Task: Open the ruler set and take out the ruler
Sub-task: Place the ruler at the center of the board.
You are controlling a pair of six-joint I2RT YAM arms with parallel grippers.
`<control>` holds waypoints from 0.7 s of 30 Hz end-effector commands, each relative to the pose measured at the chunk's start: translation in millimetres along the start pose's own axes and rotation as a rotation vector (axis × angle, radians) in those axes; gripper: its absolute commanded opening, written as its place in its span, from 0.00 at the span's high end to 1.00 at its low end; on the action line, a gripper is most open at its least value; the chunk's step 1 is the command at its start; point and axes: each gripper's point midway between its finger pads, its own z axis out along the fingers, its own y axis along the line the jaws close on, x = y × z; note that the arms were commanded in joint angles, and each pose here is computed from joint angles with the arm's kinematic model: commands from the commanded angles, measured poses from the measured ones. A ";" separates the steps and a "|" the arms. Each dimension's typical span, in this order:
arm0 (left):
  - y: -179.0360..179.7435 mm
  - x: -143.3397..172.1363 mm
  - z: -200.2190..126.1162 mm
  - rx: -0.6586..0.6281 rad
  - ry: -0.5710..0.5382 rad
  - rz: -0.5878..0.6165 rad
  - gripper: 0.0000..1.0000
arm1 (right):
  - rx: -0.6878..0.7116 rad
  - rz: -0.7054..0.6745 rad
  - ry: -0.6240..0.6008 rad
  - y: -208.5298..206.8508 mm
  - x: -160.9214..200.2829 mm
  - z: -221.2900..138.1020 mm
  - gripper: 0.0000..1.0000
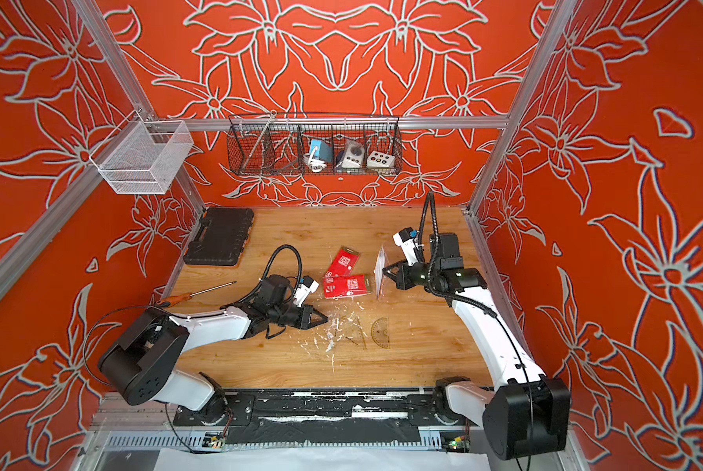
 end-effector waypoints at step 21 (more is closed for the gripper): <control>32.3 1.4 2.0 0.036 -0.010 -0.129 0.75 | -0.004 -0.012 -0.002 1.4 4.6 -3.1 1.00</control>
